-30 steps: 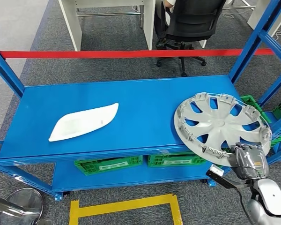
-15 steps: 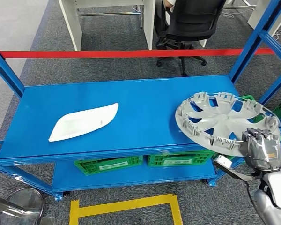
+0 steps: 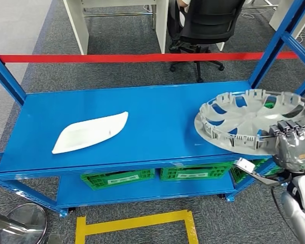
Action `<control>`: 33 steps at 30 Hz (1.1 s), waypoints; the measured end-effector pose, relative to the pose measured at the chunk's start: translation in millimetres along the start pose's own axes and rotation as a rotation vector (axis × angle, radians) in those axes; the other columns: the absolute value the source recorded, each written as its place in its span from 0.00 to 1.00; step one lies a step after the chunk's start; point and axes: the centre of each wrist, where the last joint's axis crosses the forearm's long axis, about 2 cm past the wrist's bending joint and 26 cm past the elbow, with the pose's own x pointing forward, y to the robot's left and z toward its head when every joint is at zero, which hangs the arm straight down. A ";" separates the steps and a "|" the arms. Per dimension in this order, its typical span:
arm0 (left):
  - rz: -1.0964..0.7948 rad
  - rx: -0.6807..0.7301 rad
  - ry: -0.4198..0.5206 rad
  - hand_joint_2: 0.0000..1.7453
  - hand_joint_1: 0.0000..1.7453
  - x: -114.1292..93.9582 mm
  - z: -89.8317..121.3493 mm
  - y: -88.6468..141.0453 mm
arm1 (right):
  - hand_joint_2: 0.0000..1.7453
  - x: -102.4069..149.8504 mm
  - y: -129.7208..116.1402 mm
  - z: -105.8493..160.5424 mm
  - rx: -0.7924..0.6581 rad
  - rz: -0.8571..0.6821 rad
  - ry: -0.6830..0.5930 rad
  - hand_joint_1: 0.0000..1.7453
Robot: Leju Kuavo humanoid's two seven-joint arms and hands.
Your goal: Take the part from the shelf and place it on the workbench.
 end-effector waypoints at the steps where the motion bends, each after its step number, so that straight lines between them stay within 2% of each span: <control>1: -0.001 0.000 0.000 1.00 0.00 0.4 0.0 -0.4 | 1.00 -1.8 -2.8 -4.4 -0.021 0.009 -0.003 1.00; 11: -0.008 -0.008 0.002 1.00 0.00 5.2 1.8 -7.3 | 1.00 -23.5 -33.0 -43.6 -0.205 0.074 -0.007 1.00; 22: -0.018 -0.012 0.008 1.00 0.00 6.1 2.4 -8.9 | 1.00 -27.4 -54.9 -73.5 -0.346 0.118 0.007 1.00; 27: -0.030 -0.020 0.003 1.00 0.00 6.6 2.5 -9.5 | 1.00 -23.8 -66.4 -90.7 -0.429 0.131 0.038 1.00; 33: -0.043 -0.033 -0.001 1.00 0.00 6.6 3.5 -11.0 | 1.00 -6.0 -70.8 -94.1 -0.473 0.094 0.083 1.00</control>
